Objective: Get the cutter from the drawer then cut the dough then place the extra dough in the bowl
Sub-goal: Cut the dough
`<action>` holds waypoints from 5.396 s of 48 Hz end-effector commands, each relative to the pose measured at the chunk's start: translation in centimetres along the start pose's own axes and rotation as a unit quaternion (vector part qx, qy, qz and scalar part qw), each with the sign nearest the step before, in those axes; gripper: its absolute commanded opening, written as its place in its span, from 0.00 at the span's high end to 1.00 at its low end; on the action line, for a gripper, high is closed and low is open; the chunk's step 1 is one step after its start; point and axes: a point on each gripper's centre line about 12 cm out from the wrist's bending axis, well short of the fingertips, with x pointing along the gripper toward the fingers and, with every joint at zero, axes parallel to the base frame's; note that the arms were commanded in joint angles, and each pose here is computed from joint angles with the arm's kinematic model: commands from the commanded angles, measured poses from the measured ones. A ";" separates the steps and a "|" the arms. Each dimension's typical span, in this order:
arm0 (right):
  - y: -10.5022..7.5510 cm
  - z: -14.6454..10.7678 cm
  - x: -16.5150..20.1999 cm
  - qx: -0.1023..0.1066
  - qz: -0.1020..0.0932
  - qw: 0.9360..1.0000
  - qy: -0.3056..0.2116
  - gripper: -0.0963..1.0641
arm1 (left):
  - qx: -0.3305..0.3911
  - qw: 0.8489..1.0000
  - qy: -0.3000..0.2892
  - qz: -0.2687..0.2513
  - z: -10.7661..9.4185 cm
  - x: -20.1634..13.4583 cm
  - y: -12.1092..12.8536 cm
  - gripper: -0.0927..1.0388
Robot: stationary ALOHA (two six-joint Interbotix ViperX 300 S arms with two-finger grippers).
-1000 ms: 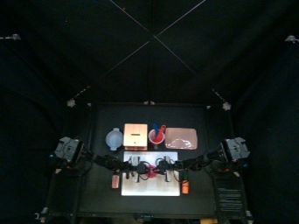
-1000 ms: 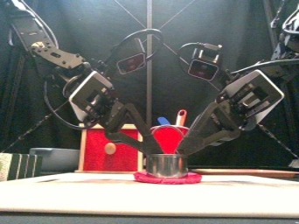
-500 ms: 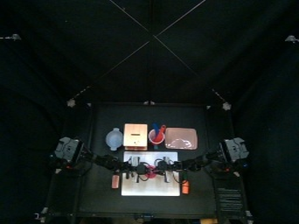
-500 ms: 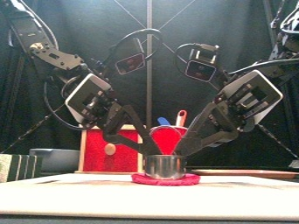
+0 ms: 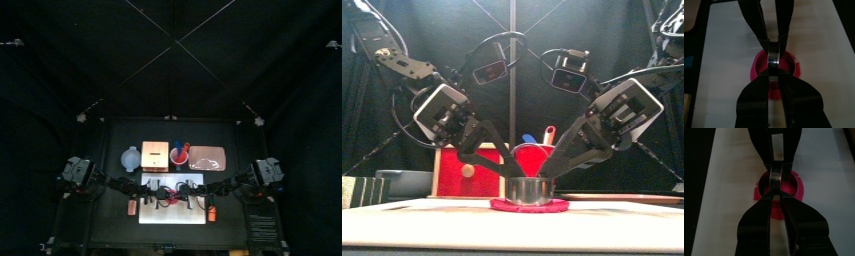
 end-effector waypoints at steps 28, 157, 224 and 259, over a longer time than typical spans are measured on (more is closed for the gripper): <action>-1.0 -4.9 1.6 0.008 -0.013 0.995 0.101 0.49 | 0.017 0.993 0.110 -0.025 -6.0 1.4 -1.6 0.49; 0.0 6.1 -3.8 -0.055 0.016 0.995 -0.081 0.21 | 0.007 0.983 -0.177 0.050 5.9 -4.6 0.7 0.28; -0.2 11.1 -2.8 0.005 0.023 0.997 0.073 0.21 | -0.016 0.991 -0.102 0.086 0.2 -0.1 0.9 0.46; -0.4 11.4 -2.1 0.016 0.025 0.995 0.092 0.22 | -0.025 0.992 -0.089 0.087 -0.4 0.0 0.7 0.46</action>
